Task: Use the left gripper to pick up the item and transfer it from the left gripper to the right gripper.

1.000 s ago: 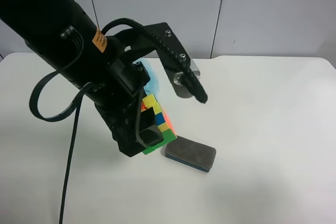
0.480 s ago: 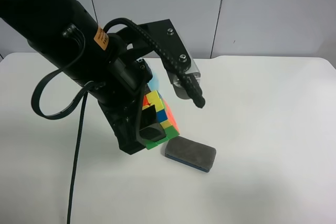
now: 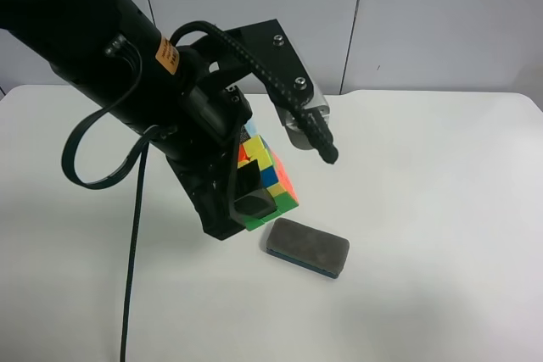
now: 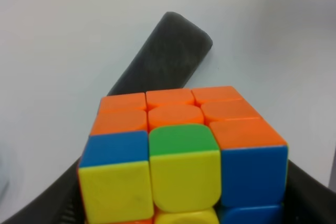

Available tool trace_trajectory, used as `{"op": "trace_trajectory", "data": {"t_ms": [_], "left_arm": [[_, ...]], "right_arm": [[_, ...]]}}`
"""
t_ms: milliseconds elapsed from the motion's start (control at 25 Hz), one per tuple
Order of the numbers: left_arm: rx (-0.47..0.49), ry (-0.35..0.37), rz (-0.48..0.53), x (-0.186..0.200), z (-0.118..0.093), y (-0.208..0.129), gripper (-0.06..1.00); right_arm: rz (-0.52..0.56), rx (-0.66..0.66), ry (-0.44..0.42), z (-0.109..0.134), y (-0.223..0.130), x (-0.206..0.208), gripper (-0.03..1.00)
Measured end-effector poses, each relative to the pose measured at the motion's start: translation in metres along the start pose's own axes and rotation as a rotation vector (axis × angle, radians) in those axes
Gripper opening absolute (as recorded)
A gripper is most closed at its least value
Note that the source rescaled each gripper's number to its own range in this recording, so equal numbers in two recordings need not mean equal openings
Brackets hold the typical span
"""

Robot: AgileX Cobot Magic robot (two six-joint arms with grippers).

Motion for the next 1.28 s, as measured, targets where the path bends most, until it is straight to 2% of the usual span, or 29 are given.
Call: {"op": "trace_trajectory", "data": {"t_ms": [240, 480, 560, 720, 880, 1080, 1280], "left_arm": [[-0.001, 0.008, -0.016, 0.0, 0.001, 0.002, 0.01], [-0.001, 0.01, -0.022, 0.0, 0.001, 0.003, 0.01], [-0.001, 0.011, -0.024, 0.0, 0.001, 0.003, 0.01], [-0.001, 0.011, -0.024, 0.0, 0.002, 0.003, 0.01], [-0.001, 0.011, -0.024, 0.0, 0.002, 0.003, 0.01], [-0.001, 0.011, -0.024, 0.0, 0.002, 0.003, 0.01], [-0.001, 0.011, -0.024, 0.0, 0.002, 0.003, 0.01]], "right_arm": [[0.035, 0.013, 0.073, 0.008, 0.005, -0.005, 1.0], [0.043, -0.107, 0.208, 0.018, 0.057, -0.027, 1.0], [0.083, -0.135, 0.255, 0.022, 0.068, -0.045, 1.0], [0.21, -0.162, 0.388, 0.037, 0.075, -0.085, 1.0], [0.307, -0.17, 0.569, 0.061, 0.077, -0.119, 1.0], [0.348, -0.223, 0.792, 0.089, 0.079, -0.151, 1.0], [0.363, -0.297, 0.952, 0.106, 0.079, -0.172, 1.0]]}}
Point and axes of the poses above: a point on each arm's last joint axis where the gripper is mounted, x pointing back along that axis away from the gripper, z along the wrist's bending axis when the last joint is at zero, y = z × x, the point moved 4 cm from there along -x, pointing out along that axis toward the gripper, and after that the axes turned 7 degrees about x, right-handed, at the moved point
